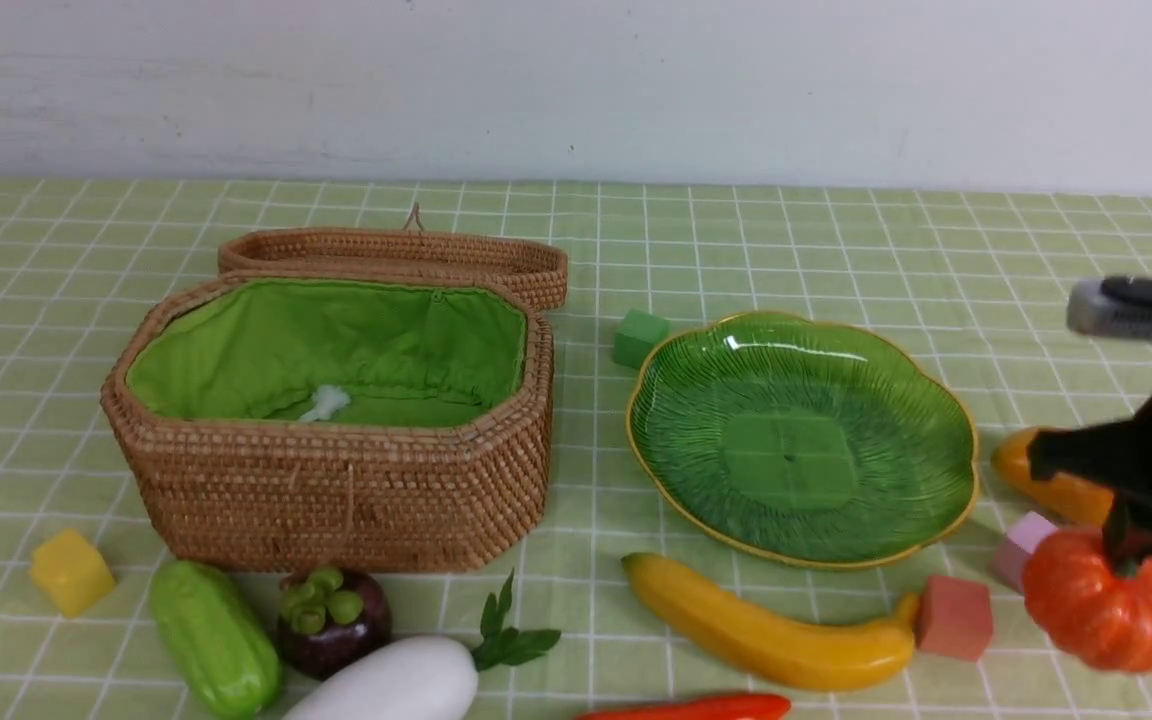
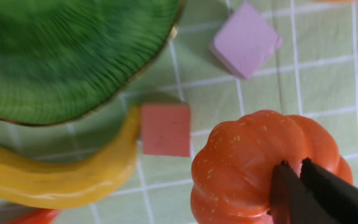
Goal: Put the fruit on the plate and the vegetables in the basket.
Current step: Use the right arm to grab a pumpkin and put it into the left basket, then use the right arm to grab a mango and put it into the right plate
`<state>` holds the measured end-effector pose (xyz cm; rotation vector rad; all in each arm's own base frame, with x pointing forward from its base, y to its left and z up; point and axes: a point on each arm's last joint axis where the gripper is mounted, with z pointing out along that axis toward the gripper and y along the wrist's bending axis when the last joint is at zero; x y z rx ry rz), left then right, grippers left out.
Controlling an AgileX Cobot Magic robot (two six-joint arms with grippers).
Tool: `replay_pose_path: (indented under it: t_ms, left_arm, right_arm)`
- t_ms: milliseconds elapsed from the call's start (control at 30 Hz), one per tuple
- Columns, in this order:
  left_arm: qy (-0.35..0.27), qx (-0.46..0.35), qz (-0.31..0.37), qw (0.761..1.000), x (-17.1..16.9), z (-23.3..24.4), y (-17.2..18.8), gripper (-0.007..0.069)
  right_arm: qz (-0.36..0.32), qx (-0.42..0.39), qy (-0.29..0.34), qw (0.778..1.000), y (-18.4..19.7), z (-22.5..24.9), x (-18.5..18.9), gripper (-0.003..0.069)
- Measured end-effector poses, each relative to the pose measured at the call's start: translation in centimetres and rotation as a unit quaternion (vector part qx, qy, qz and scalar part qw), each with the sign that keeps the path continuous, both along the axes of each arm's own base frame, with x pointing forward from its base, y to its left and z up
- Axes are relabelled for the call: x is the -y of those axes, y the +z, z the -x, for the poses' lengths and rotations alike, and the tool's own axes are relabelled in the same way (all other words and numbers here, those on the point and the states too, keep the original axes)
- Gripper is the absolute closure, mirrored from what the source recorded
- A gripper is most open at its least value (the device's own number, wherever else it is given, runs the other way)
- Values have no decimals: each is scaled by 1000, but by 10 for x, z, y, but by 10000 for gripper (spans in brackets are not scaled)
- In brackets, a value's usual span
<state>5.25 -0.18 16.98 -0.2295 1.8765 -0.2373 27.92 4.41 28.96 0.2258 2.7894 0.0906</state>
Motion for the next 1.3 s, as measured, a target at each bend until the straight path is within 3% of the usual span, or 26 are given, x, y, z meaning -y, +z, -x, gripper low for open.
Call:
replay_pose_path:
  t_ms: [133, 333, 500, 700, 833, 1000, 1200, 1300]
  left_arm:
    - [0, 0, 0, 1000, 0, 0, 0, 386]
    - [0, 0, 0, 1000, 0, 0, 0, 386]
    - [0, 0, 0, 1000, 0, 0, 0, 386]
    - [0, 0, 0, 1000, 0, 0, 0, 386]
    - [0, 0, 0, 1000, 0, 0, 0, 386]
    - [0, 0, 0, 1000, 0, 0, 0, 386]
    - [0, 0, 0, 1000, 0, 0, 0, 386]
    - [0, 0, 0, 1000, 0, 0, 0, 386]
  right_arm:
    - [-83, 83, 47, 992, 58, -8, -19, 629]
    - [-193, 200, 199, 940, 116, -28, -94, 629]
    - [-224, 208, 279, 910, 105, -68, -177, 629]
    - [-214, 208, 328, 896, 48, -122, -261, 629]
    - [-185, 171, 330, 910, 12, -141, -275, 603]
    - [-164, 151, 316, 922, 6, -145, -272, 504]
    - [-198, 156, 292, 923, 57, -136, -230, 218]
    - [-203, 175, 276, 923, 85, -132, -190, 153]
